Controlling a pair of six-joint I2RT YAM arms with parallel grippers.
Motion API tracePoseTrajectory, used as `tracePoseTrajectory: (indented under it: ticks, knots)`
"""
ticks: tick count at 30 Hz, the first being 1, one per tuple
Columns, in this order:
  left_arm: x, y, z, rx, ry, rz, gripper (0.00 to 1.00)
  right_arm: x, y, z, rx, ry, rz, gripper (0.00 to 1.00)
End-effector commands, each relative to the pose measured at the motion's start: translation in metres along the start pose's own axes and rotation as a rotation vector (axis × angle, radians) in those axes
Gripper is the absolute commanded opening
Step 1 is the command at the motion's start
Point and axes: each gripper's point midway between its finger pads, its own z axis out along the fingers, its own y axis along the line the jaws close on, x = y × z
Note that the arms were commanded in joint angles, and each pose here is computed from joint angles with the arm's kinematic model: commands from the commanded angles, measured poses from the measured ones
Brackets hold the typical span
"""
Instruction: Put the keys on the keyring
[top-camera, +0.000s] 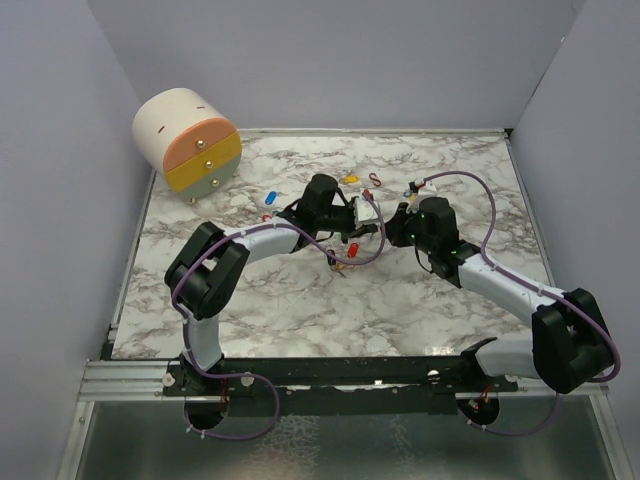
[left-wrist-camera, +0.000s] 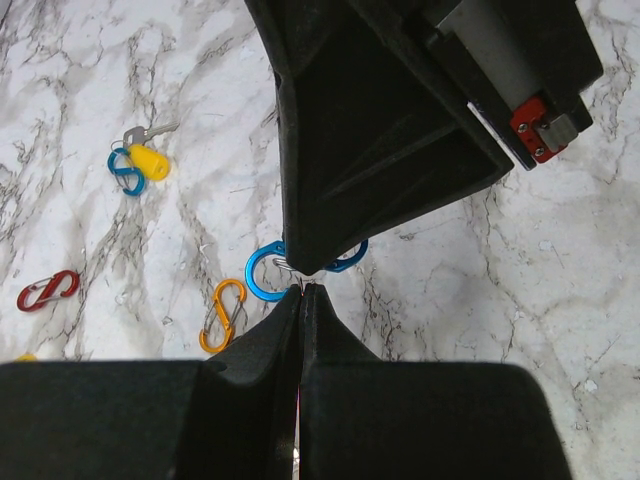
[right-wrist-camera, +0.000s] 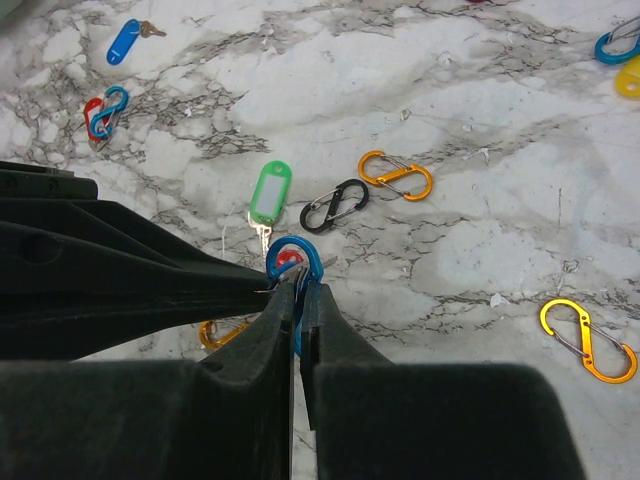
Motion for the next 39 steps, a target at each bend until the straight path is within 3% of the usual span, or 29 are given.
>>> tracePoseTrajectory:
  ticks: [1,39]
  knots:
    - [-0.010,0.021,0.000,-0.060,-0.013,0.045,0.00,0.001,0.005,-0.005,-0.026,0.004,-0.014,0.01]
    - [-0.005,0.045,-0.009,-0.162,-0.035,0.004,0.00,0.002,0.010,-0.004,-0.052,0.005,-0.006,0.01]
